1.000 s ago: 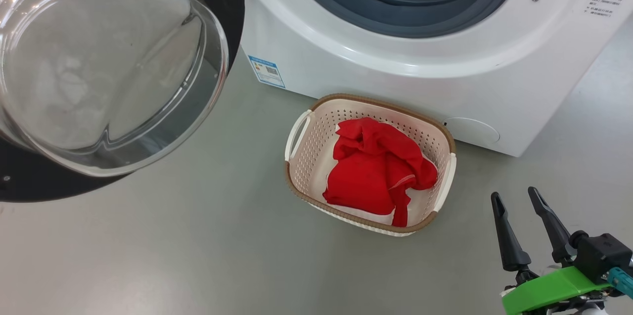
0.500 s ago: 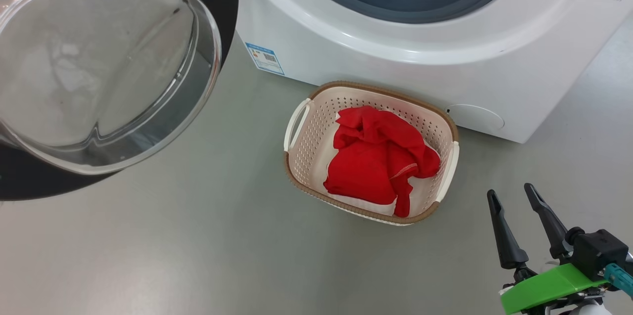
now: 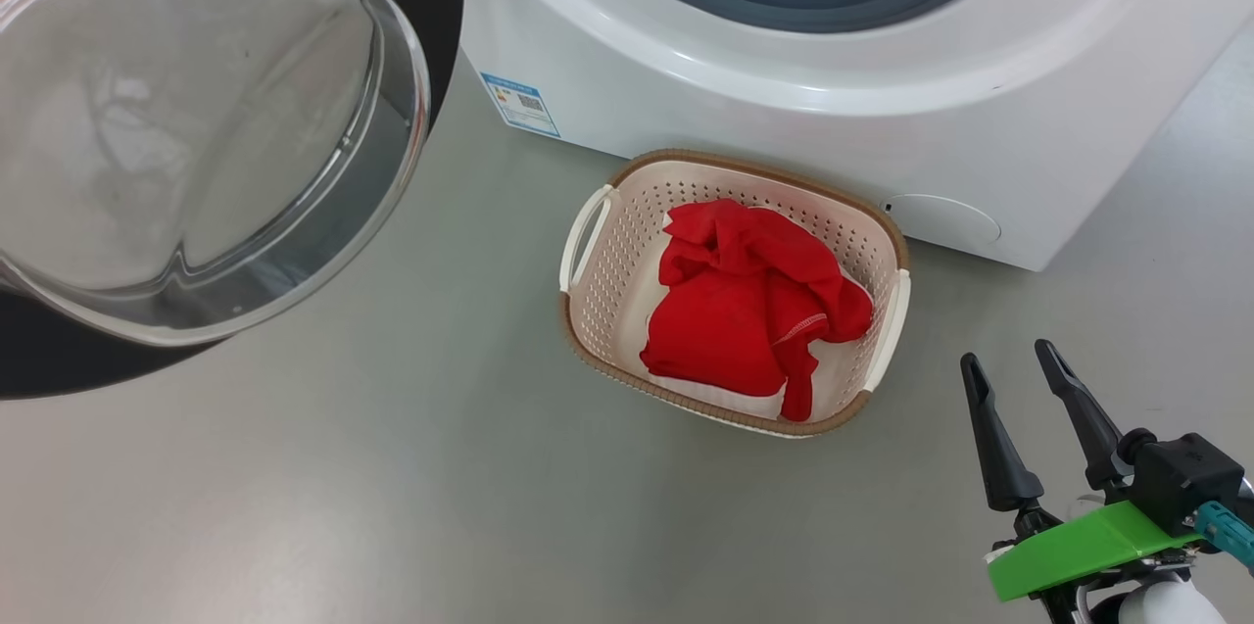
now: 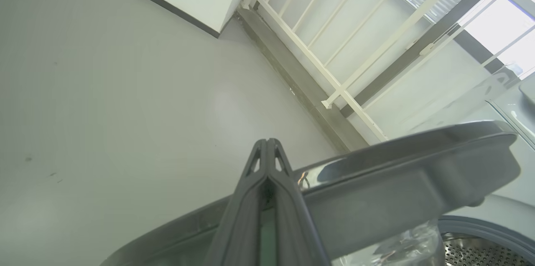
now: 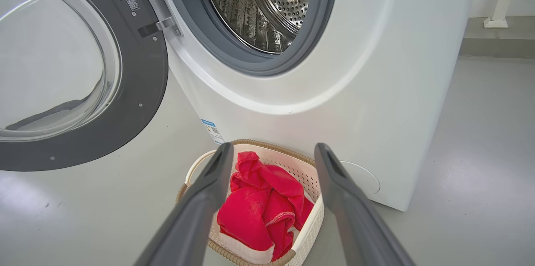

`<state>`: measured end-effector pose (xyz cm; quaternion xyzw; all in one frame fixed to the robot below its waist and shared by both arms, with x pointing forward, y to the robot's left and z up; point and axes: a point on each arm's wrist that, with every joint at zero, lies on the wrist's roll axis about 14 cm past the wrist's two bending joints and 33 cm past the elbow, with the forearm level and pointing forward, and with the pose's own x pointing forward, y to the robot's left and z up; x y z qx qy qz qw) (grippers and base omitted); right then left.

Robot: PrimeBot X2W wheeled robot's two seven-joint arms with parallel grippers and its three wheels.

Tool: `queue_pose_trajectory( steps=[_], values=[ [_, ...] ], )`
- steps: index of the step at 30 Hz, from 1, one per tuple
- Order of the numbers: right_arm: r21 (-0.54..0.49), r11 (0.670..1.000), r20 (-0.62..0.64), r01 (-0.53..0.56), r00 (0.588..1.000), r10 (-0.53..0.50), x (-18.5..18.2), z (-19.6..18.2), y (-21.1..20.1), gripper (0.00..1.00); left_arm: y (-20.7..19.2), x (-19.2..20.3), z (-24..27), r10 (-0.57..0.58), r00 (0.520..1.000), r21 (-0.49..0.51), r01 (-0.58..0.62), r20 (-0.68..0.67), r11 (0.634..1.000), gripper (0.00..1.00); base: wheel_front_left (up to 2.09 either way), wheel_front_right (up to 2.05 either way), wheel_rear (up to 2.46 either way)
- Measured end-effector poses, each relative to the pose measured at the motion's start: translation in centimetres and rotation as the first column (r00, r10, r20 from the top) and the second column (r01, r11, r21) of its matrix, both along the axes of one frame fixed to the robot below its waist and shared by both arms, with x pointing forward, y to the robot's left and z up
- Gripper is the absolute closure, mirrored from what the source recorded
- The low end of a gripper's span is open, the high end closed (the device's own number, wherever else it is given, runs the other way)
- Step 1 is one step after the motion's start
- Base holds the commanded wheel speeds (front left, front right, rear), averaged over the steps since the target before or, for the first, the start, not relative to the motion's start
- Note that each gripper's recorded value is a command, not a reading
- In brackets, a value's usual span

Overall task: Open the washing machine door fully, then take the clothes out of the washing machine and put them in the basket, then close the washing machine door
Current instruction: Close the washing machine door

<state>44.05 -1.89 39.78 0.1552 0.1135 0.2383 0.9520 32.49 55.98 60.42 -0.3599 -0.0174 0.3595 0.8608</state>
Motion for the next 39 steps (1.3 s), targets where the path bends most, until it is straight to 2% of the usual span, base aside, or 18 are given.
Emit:
queue_pose_trajectory(
  steps=[4,19,39],
  values=[
    [0.000,1.000,0.004,-0.001,1.000,0.001,0.0,0.2,0.0,0.00,-0.4,0.2,0.3,-0.040,0.999,-0.028,0.040,0.009,0.999,1.00,0.00,0.00,0.00],
    [0.002,1.000,0.033,0.000,0.999,0.000,0.0,1.4,0.1,0.00,-2.3,-0.5,0.7,-0.161,0.987,-0.039,0.161,-0.006,0.986,1.00,0.00,0.00,0.00],
    [0.017,1.000,0.060,0.005,0.998,-0.006,-0.5,2.9,0.5,0.00,-5.5,-1.3,1.5,-0.339,0.941,-0.061,0.337,-0.011,0.939,1.00,0.00,0.00,0.00]
  ],
)
